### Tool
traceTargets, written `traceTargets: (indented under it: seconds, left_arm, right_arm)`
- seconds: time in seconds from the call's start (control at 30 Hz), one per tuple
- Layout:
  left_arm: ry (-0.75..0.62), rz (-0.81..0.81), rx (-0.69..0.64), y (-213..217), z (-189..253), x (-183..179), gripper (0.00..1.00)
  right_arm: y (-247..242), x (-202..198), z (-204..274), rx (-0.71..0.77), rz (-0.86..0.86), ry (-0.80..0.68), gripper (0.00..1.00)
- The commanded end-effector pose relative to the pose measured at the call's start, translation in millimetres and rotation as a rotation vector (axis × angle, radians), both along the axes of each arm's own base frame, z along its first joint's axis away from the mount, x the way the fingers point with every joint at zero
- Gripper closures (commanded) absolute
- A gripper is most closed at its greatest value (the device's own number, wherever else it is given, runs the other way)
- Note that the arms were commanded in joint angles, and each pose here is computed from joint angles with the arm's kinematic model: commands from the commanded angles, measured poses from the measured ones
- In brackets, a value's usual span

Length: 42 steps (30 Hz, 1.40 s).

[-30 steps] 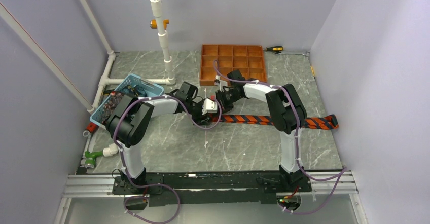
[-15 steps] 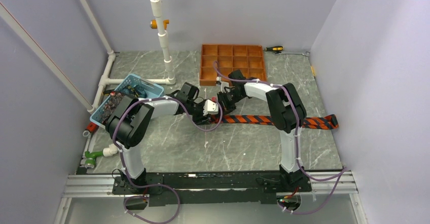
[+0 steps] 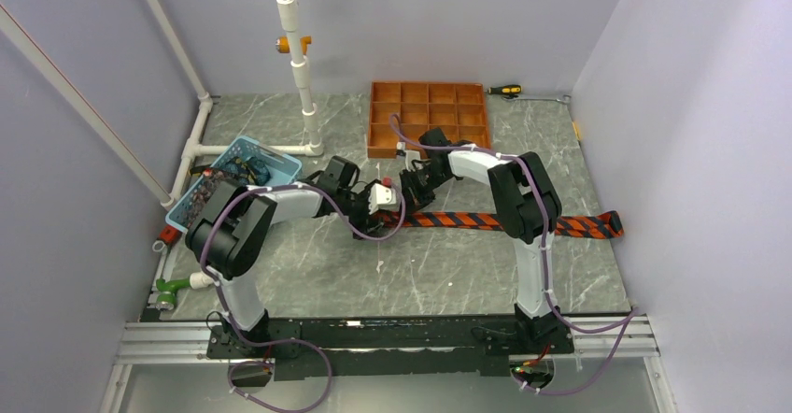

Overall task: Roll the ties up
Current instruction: Roll the tie at the center of the board.

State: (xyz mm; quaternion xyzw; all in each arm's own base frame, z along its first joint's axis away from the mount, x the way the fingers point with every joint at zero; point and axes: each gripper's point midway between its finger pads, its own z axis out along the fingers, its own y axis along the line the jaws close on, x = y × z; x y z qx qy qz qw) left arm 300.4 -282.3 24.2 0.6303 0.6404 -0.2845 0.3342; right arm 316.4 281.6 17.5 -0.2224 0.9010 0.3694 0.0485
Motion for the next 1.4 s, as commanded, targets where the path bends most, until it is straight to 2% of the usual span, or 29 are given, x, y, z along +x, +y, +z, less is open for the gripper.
traceTargets:
  seconds: [0.0,0.13,0.37,0.6,0.77,1.0,1.37]
  left_arm:
    - [0.019,0.069,-0.070,5,18,2,0.23]
    - [0.003,0.117,-0.055,9,11,10,0.26]
    - [-0.007,0.121,-0.066,7,15,14,0.52]
    - [-0.060,0.021,-0.177,-12,52,4,0.61]
    - [-0.030,0.010,-0.208,-35,61,11,0.63]
    - [0.050,0.007,-0.187,-54,37,7,0.61]
    - [0.085,0.027,-0.003,-27,-13,-8,0.63]
  right_arm:
    - [-13,3,-17,-0.079,0.020,-0.028,1.00]
    - [-13,4,-16,-0.077,0.022,-0.038,1.00]
    - [-14,3,-16,-0.080,0.028,-0.037,1.00]
    - [-13,2,-20,-0.080,0.027,-0.036,1.00]
    - [-12,3,-18,-0.073,0.020,-0.037,1.00]
    - [-5,2,-9,-0.024,0.005,-0.031,1.00]
    - [-4,0,10,0.038,-0.033,-0.013,1.00]
